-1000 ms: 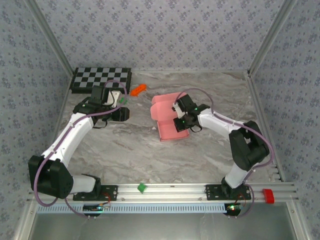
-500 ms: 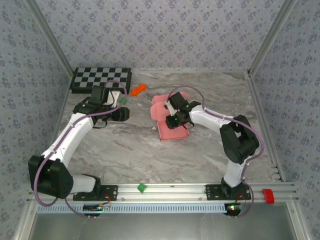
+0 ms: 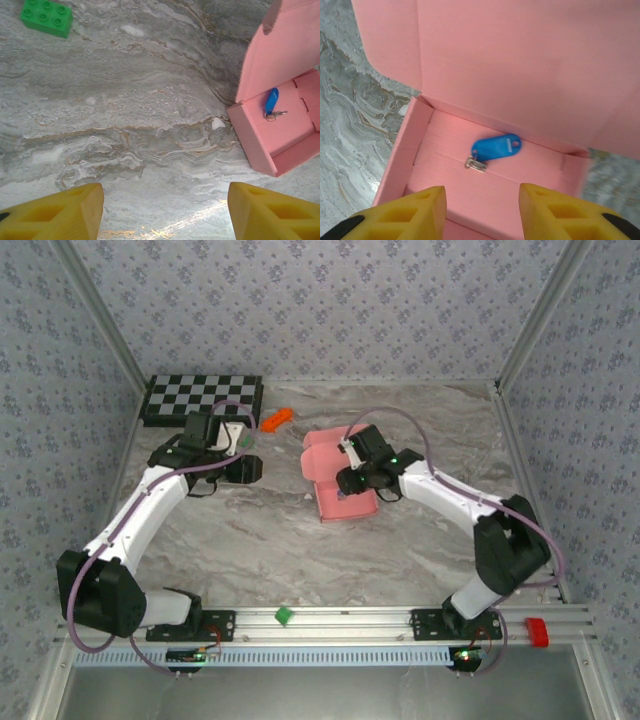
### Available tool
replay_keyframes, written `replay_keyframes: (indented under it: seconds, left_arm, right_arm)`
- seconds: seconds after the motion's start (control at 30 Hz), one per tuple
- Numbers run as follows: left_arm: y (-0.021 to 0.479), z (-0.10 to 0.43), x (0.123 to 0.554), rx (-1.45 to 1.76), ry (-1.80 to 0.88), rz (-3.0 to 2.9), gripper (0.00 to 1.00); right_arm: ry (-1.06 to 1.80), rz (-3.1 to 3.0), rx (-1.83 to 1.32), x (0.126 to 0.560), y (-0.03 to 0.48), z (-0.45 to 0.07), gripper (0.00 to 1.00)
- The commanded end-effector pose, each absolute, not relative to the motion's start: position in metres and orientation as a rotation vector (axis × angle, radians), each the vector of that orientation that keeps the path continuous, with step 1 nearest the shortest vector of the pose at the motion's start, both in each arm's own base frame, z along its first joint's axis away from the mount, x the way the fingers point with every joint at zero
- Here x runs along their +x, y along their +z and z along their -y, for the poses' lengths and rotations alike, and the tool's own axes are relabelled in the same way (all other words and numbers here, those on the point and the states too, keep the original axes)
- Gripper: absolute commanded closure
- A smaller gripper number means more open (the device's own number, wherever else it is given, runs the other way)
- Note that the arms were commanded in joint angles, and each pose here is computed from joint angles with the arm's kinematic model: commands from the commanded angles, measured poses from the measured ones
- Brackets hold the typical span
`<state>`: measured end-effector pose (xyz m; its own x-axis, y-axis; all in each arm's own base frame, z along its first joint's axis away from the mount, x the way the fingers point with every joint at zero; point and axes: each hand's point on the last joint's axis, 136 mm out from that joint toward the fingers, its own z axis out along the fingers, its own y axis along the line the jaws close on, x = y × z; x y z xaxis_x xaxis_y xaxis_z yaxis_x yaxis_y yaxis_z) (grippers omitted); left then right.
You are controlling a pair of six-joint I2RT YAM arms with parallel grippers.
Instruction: Fold the paper box
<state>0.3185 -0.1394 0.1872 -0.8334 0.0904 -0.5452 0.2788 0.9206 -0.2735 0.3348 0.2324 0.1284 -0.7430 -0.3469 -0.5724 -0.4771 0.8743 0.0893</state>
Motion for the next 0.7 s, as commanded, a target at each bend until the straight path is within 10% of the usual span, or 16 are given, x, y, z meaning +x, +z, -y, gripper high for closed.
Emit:
replay_keyframes:
  seconds: [0.0,0.67]
  left_arm:
    - [0.203,0.156,0.327,0.254,-0.508,-2.498,0.34]
    - [0.165,0.259,0.390,0.377,-0.637,-2.473,0.34]
  right_arm:
    - [0.246,-2.452,-0.500,0.346,0.139,-0.200,0.55]
    - [0.536,-2.425,-0.425,0.400,0.151,-0.139,0.41]
